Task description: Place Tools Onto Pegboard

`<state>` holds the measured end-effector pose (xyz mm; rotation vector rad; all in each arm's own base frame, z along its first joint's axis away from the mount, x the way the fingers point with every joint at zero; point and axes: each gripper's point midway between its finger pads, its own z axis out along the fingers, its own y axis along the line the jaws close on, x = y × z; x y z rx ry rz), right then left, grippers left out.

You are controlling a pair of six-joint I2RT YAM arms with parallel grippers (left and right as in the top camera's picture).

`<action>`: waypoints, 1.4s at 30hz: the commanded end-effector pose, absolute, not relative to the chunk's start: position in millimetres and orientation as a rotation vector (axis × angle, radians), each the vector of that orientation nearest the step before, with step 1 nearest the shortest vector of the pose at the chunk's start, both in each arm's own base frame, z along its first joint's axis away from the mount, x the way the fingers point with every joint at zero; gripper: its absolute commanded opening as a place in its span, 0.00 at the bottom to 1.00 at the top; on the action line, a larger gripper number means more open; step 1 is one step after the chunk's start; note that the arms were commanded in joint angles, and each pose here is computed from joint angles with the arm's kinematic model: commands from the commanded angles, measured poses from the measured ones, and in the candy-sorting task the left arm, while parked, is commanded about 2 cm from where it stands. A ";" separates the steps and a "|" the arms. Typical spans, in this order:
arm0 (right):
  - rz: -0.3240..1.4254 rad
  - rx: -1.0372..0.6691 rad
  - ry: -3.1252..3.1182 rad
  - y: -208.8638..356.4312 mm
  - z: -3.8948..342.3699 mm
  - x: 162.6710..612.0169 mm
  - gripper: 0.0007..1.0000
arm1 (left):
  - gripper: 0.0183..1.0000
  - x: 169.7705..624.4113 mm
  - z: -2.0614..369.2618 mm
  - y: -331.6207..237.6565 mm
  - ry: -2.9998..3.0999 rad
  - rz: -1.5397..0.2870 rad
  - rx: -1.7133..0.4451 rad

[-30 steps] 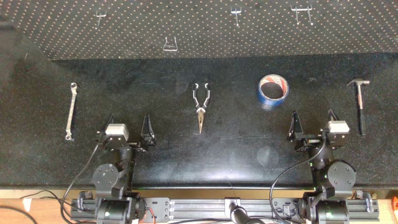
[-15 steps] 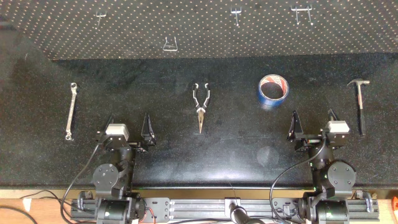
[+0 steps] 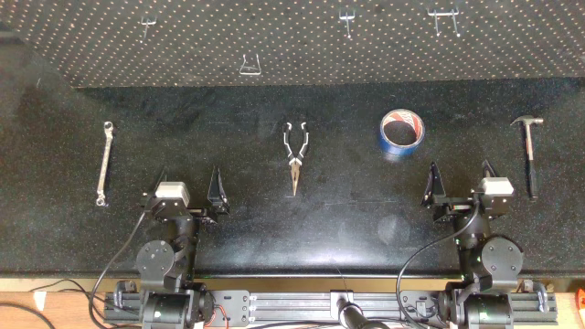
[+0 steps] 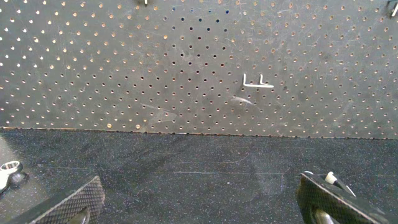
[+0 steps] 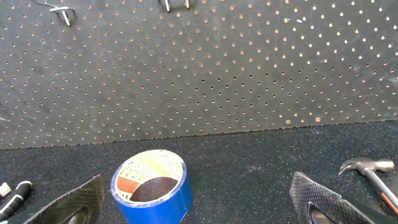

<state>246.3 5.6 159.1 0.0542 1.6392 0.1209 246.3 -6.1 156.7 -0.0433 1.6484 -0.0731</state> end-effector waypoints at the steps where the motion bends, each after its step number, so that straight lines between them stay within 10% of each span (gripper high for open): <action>1: 0.121 0.069 1.638 4.7 158.1 246.0 0.98 | 0.99 246.0 155.9 -4.8 1.648 -0.059 -0.037; 42: 0.121 0.069 1.638 4.7 158.1 246.0 0.98 | 0.99 246.4 153.1 -12.8 1.660 -0.050 0.050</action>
